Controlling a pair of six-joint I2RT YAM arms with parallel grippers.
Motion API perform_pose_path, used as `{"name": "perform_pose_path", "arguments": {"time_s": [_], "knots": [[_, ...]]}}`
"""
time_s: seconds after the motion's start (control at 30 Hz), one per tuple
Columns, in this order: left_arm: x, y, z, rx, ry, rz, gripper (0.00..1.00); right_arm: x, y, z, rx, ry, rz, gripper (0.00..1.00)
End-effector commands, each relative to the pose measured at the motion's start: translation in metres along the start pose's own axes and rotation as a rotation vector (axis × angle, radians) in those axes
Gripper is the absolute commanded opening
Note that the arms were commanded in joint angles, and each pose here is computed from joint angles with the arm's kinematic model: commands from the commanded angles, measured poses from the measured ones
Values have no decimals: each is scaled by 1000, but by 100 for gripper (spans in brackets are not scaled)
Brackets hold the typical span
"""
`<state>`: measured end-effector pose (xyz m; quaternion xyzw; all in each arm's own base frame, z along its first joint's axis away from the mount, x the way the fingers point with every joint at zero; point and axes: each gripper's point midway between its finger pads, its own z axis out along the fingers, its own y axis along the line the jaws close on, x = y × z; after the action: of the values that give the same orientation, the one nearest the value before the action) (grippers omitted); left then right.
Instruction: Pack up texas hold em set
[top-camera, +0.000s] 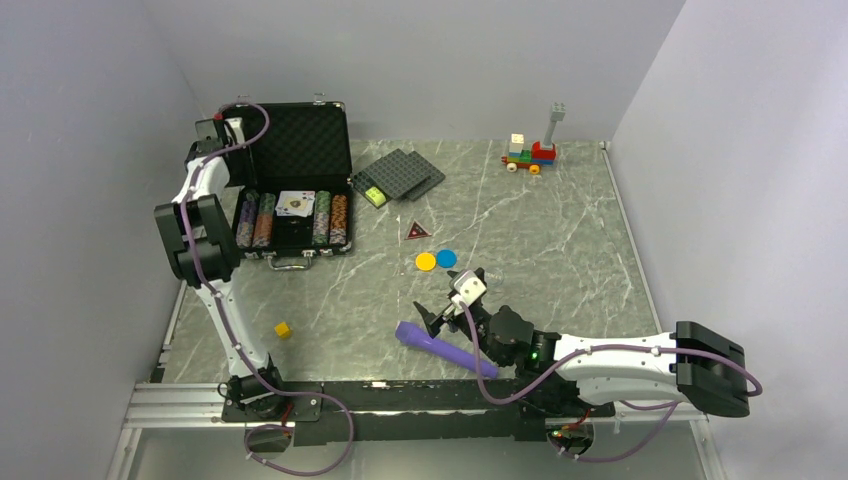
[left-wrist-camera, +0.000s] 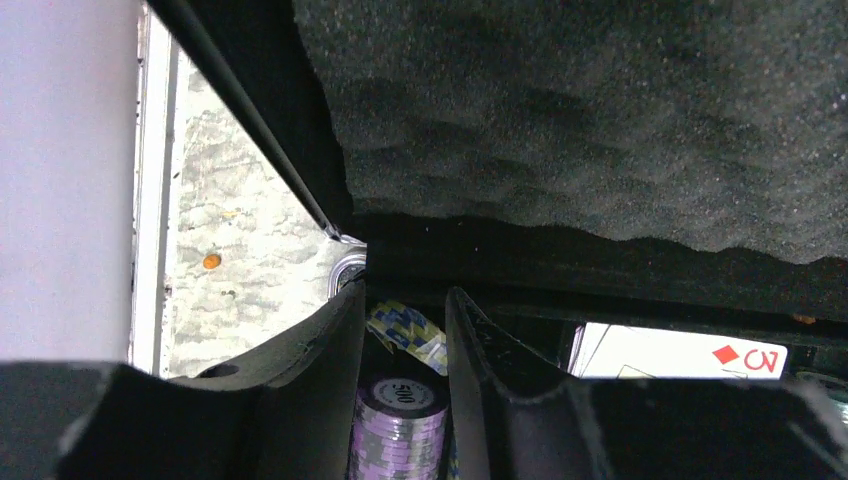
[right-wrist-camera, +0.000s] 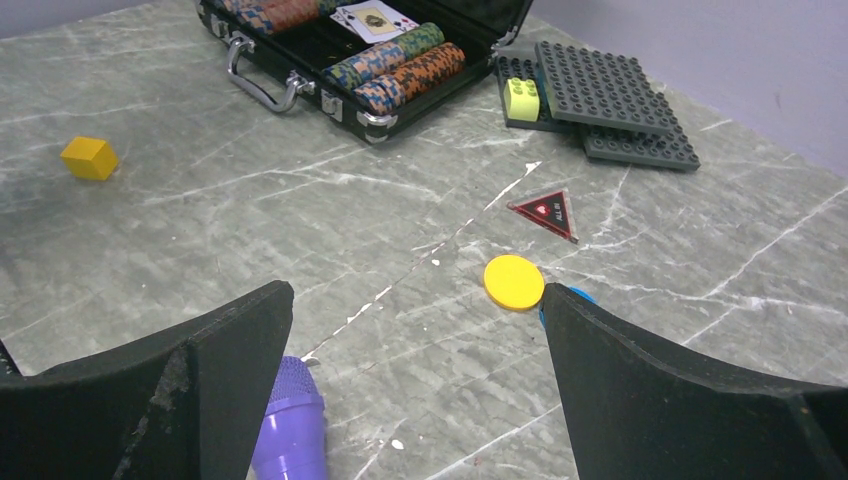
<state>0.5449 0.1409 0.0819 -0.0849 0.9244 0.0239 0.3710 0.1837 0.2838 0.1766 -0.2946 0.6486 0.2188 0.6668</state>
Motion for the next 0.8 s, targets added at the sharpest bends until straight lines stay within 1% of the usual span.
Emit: {"name": "perform_pose_path", "arguments": {"time_s": [0.0, 0.23, 0.43, 0.5, 0.77], "knots": [[5, -1, 2, 7, 64, 54, 39, -27, 3, 5, -5, -74, 63, 99], [26, 0, 6, 1, 150, 119, 33, -28, 2, 3, -5, -80, 67, 99], [35, 7, -5, -47, 157, 142, 26, -30, 0, 1, -4, -88, 79, 99], [43, 7, -6, -45, 174, 141, 24, -31, 0, 0, -5, -96, 85, 99], [55, 21, -18, -151, 196, 77, 16, -33, -1, -4, -10, -104, 100, 99]]}}
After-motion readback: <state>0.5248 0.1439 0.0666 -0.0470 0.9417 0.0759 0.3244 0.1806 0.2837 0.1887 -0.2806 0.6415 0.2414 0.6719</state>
